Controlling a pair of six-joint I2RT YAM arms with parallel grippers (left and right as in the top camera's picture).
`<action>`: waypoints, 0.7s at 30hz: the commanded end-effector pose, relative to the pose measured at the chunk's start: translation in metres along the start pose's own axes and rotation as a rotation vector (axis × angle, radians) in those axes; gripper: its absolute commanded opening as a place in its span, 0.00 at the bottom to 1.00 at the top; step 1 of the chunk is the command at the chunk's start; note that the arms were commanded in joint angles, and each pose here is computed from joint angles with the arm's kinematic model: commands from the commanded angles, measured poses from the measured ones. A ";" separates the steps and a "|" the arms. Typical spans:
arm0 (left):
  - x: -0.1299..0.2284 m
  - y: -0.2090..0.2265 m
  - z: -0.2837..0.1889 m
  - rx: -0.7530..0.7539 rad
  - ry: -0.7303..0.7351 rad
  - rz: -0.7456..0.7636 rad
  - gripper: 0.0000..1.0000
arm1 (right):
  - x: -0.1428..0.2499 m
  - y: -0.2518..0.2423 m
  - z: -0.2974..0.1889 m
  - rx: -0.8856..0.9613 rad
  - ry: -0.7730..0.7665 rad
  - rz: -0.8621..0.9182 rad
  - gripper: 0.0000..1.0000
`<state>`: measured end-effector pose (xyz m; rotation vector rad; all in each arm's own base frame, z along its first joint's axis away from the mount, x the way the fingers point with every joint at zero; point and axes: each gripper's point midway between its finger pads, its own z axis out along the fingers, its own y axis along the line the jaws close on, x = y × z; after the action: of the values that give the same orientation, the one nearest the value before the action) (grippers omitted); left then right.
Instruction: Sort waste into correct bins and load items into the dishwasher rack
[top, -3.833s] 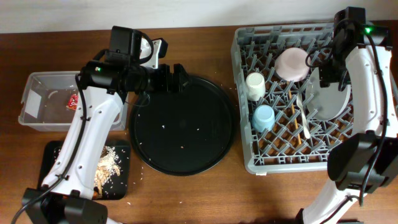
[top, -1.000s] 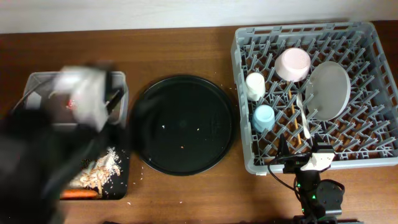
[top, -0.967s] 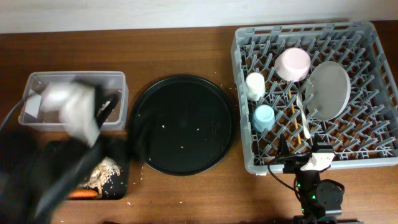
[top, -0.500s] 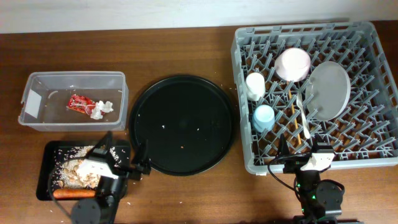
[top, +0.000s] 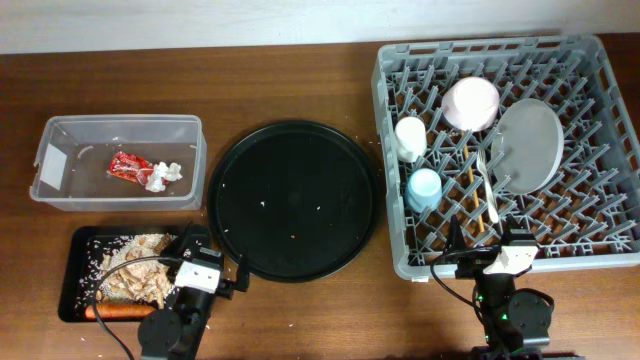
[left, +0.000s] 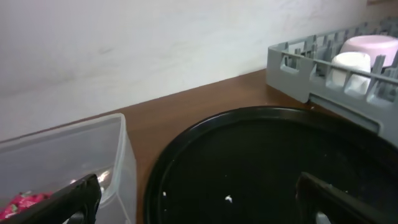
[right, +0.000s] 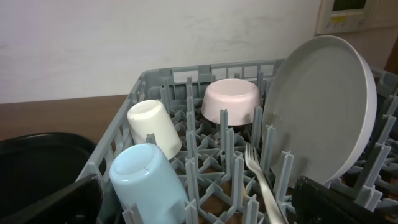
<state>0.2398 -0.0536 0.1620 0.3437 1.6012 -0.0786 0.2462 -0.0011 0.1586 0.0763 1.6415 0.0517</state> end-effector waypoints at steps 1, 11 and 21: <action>0.002 0.000 0.000 -0.004 -0.001 0.053 0.99 | 0.003 -0.001 0.000 0.006 0.005 0.000 0.99; 0.004 0.009 0.000 -0.040 0.007 0.051 0.99 | 0.003 -0.001 0.000 0.006 0.005 0.000 0.99; 0.004 0.010 -0.001 -0.046 0.009 0.050 0.99 | 0.003 -0.001 0.000 0.006 0.005 0.000 0.99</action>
<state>0.2415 -0.0453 0.1620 0.3424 1.6009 -0.0266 0.2462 -0.0011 0.1585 0.0764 1.6419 0.0517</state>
